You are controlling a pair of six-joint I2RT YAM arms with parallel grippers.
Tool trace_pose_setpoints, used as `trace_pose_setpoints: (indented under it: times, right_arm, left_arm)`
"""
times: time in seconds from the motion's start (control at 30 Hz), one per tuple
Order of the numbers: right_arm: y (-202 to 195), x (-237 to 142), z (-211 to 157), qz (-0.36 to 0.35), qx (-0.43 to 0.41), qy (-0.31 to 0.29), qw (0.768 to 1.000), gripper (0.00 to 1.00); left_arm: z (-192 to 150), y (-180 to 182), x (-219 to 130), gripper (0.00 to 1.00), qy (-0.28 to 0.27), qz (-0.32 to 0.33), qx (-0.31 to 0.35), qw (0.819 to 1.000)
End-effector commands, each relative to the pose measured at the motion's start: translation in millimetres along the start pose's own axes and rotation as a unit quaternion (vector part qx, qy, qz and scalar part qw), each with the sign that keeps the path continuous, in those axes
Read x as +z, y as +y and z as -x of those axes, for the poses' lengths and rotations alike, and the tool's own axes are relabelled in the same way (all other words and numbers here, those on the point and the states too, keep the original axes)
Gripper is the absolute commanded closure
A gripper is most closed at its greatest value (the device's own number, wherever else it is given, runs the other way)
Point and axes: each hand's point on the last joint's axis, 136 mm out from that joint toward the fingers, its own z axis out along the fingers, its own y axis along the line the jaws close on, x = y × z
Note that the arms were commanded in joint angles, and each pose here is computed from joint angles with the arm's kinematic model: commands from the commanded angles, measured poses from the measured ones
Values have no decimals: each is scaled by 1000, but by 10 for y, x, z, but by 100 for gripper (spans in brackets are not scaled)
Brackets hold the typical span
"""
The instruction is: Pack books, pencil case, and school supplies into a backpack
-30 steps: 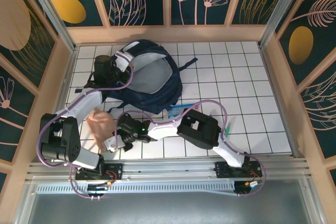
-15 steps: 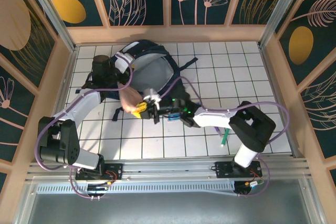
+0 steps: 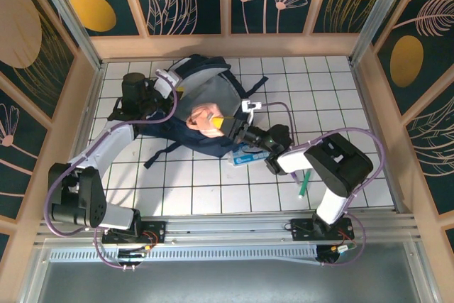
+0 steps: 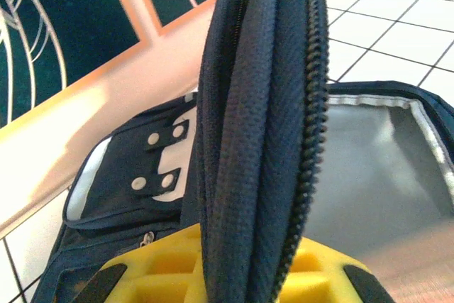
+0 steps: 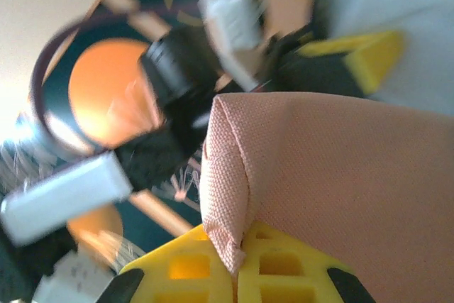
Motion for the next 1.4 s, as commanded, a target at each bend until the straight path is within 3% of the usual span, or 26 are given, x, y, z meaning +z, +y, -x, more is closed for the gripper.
trace_pose_setpoints:
  times: [0.0, 0.17, 0.3, 0.47, 0.67, 0.8, 0.97, 1.13, 1.37]
  right_arm:
    - [-323, -81, 215, -35, 111, -65, 991, 100]
    - [-643, -46, 331, -50, 197, -110, 973, 100]
    - [-1015, -75, 341, -97, 293, -124, 943, 96]
    - [-1485, -304, 329, -231, 351, -146, 896, 72]
    - [-1848, -332, 557, -312, 351, -79, 879, 60]
    - [-2156, -588, 519, -413, 360, -28, 836, 53]
    - [-2190, -762, 466, -499, 316, 4, 807, 47]
    - [-2010, -814, 522, -509, 304, 0, 805, 47]
    - [-1801, -1108, 523, -562, 288, 10, 775, 43]
  left_arm:
    - [502, -247, -217, 100, -104, -57, 83, 990]
    - [445, -439, -234, 100, -112, -105, 111, 982]
    - [422, -444, -233, 100, -111, -104, 116, 982]
    - [392, -501, -235, 100, -108, -121, 123, 979]
    - [301, -584, -222, 100, -113, -132, 99, 980]
    - [124, -694, -159, 100, -102, -122, 104, 982]
    - [31, -659, -65, 100, -71, -113, 77, 988]
    - [43, -607, -4, 100, -70, -96, 58, 991]
    - [62, -520, 42, 100, -59, -82, 42, 994]
